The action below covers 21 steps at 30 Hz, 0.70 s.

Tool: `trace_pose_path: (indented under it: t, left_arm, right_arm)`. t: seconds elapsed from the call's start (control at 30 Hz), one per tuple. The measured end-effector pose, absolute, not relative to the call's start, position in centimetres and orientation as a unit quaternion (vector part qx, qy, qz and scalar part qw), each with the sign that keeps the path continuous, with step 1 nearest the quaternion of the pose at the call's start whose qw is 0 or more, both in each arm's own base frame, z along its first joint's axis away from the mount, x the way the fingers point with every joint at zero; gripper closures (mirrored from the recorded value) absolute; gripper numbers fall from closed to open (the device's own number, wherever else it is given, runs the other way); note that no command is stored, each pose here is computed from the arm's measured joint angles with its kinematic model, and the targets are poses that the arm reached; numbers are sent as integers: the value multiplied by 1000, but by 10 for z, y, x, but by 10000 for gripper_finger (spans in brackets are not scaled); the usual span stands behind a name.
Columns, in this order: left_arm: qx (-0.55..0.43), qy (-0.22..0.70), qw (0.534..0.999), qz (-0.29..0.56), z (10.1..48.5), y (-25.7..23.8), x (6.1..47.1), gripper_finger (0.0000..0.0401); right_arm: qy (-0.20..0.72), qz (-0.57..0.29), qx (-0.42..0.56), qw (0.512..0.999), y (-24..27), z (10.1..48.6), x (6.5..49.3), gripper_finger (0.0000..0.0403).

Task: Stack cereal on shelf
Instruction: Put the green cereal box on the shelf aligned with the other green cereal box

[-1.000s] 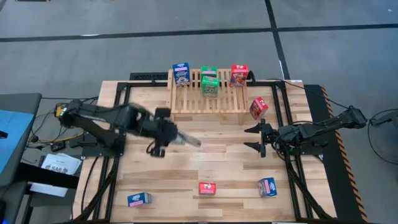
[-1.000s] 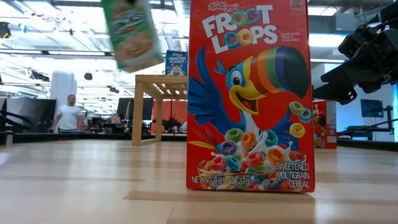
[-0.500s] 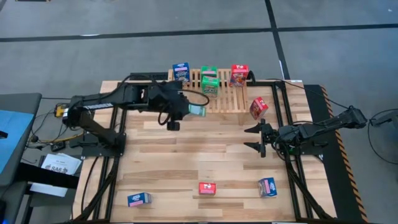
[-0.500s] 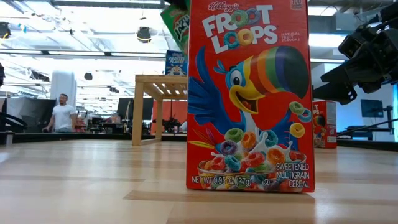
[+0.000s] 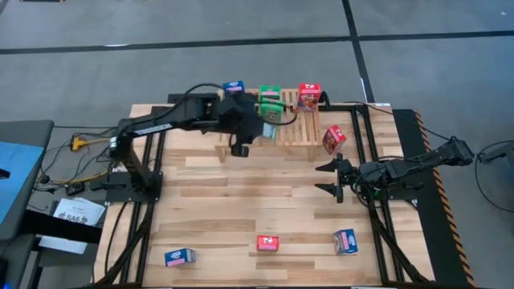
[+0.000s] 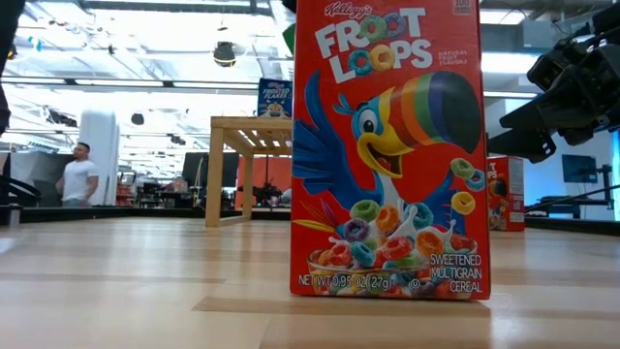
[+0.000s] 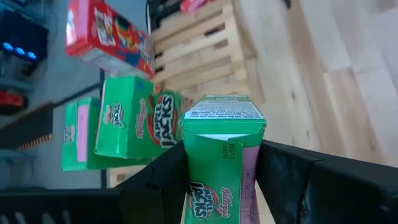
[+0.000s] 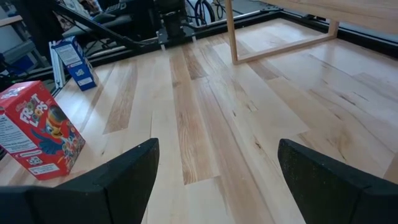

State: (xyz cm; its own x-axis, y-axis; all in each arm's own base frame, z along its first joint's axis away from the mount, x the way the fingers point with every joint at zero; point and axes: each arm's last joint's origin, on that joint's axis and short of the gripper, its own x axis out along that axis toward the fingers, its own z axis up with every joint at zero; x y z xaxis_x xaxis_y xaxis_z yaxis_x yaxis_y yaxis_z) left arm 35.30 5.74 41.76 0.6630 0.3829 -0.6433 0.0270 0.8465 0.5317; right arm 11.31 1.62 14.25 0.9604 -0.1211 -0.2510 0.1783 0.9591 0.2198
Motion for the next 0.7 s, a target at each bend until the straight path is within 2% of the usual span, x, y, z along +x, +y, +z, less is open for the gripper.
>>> trace_pose_path:
  t: [0.37, 0.7]
  left_arm:
    - [242, 428, 868, 71, 407, 71, 384, 247]
    - [238, 428, 869, 70, 405, 82, 388, 247]
  right_arm:
    - [118, -76, 121, 983, 16, 142, 113, 49]
    - [118, -76, 121, 983, 16, 142, 113, 49]
